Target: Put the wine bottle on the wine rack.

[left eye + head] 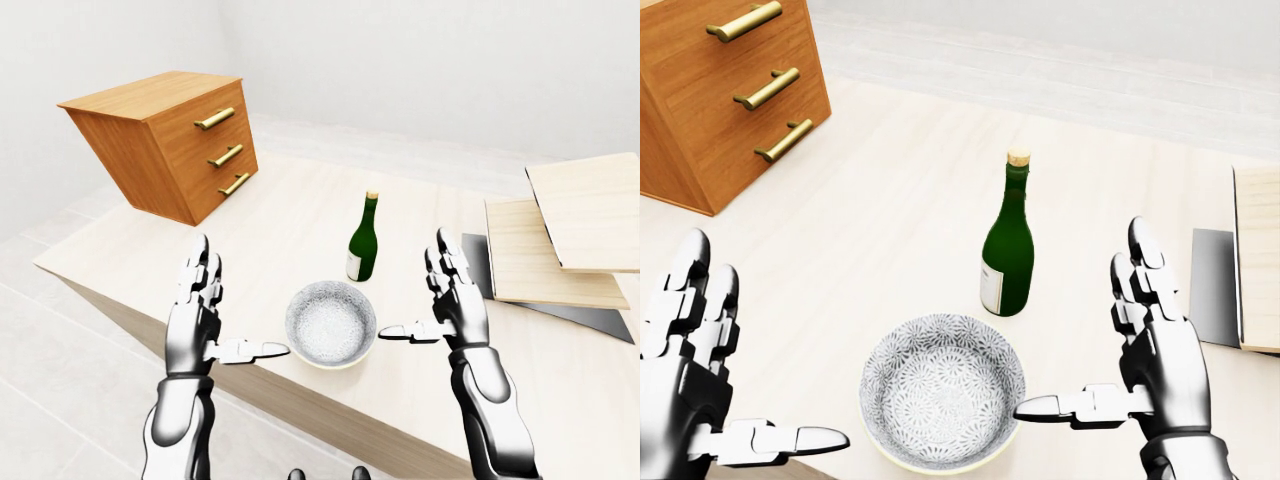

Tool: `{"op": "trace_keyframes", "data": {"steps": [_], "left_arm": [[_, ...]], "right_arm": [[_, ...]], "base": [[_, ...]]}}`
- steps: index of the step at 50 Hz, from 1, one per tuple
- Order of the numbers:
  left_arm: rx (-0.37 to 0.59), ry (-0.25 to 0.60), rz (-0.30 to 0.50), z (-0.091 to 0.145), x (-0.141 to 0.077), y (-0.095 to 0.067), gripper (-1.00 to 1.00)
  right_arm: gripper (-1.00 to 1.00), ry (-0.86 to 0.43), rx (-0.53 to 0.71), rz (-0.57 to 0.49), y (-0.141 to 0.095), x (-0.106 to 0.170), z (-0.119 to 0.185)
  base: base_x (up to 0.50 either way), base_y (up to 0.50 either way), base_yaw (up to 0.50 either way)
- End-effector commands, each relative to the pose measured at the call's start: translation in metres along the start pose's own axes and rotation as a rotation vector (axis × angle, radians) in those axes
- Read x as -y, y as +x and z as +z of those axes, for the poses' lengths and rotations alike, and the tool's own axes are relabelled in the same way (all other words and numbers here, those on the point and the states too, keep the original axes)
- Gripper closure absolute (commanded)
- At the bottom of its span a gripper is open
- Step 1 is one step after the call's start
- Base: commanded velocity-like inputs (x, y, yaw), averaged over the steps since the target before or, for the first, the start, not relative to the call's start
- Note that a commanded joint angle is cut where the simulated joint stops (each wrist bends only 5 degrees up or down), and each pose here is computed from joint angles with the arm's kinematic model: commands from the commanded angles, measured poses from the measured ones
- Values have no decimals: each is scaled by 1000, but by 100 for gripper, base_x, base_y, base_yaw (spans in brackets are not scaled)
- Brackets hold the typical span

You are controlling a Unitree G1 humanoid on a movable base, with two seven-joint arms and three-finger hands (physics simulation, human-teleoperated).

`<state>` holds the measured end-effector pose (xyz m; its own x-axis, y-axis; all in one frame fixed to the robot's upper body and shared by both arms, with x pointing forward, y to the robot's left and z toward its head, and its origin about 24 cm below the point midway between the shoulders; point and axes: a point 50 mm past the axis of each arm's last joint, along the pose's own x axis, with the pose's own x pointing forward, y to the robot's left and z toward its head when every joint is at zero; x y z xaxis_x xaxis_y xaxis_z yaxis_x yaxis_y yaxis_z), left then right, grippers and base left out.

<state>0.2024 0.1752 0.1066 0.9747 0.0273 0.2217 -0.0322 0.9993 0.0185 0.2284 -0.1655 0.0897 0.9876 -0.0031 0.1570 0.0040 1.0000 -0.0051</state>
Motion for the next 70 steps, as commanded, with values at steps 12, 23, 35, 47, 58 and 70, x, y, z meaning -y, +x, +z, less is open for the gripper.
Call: {"op": "trace_keyframes", "data": {"steps": [12, 23, 35, 47, 58, 70], "left_arm": [[-9, 1, 10, -2, -3, -1, -100], [6, -10, 3, 2, -1, -1, -100], [-3, -9, 3, -1, 0, -1, -100], [1, -10, 5, 0, -2, -1, -100], [-8, -10, 4, -2, -1, 0, -100], [-19, -2, -1, -4, 1, 0, -100]], "right_arm": [[-100, 27, -21, 51, -3, -6, -5], [-100, 45, 9, 36, -2, -4, 2], [-100, 40, 5, 32, -1, -4, 1], [-100, 23, -3, 41, 0, -7, -1], [-100, 17, -2, 57, 2, -13, -1], [-100, 25, -33, 54, 4, -11, -9]], "base": [[0, 0, 11], [0, 0, 19], [3, -6, 0], [22, -40, 0], [0, 0, 0], [0, 0, 0]]}}
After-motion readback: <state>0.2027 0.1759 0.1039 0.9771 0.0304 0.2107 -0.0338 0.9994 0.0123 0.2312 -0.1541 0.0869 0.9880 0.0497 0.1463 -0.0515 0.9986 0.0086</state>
